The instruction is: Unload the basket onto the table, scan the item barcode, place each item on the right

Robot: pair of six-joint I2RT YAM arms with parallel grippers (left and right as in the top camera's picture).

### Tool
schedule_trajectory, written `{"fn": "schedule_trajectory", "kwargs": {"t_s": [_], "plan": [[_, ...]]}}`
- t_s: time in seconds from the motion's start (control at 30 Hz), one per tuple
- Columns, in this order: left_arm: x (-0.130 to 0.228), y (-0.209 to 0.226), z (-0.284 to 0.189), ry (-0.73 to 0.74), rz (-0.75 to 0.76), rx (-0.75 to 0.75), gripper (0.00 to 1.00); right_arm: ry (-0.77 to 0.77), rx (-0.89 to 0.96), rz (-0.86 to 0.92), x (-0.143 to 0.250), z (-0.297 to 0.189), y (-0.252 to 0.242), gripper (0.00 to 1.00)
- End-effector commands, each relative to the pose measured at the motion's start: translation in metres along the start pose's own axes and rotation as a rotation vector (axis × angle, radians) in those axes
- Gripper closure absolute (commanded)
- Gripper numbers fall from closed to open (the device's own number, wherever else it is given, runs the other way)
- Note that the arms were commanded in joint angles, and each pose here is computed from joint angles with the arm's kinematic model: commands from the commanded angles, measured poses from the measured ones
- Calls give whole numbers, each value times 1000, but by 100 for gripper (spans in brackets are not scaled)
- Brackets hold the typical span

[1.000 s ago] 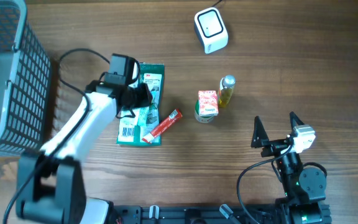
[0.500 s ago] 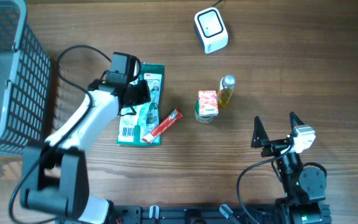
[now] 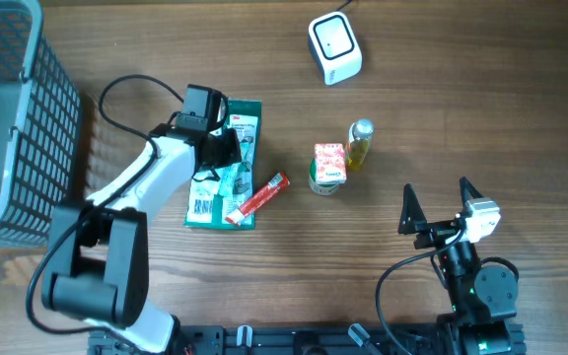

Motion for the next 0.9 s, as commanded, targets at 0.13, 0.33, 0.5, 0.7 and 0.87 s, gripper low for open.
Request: {"fn": "schedule_trajectory", "kwargs": {"t_s": [0.13, 0.33, 0.5, 0.7, 0.87], "plan": [[-18, -7, -76, -166, 11, 26, 96, -9, 7, 4, -1, 0, -1, 0], [11, 1, -68, -10, -1, -14, 94, -9, 7, 4, -1, 0, -1, 0], [30, 7, -52, 96, -8, -41, 93, -9, 7, 4, -1, 0, -1, 0], [44, 13, -24, 175, -13, -61, 90, -9, 7, 4, -1, 0, -1, 0], [53, 17, -1, 229, -17, -75, 81, -9, 7, 4, -1, 0, -1, 0]]}}
Point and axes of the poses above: each gripper's point midway between its finger pads, its own z axis out along the fingers, its own y axis along the line the jaws close on, x = y × z, the point moved 7 cm from there along -z, back along the fingers, and after that the axes turned 8 degrees about z, right-handed, at the moved point
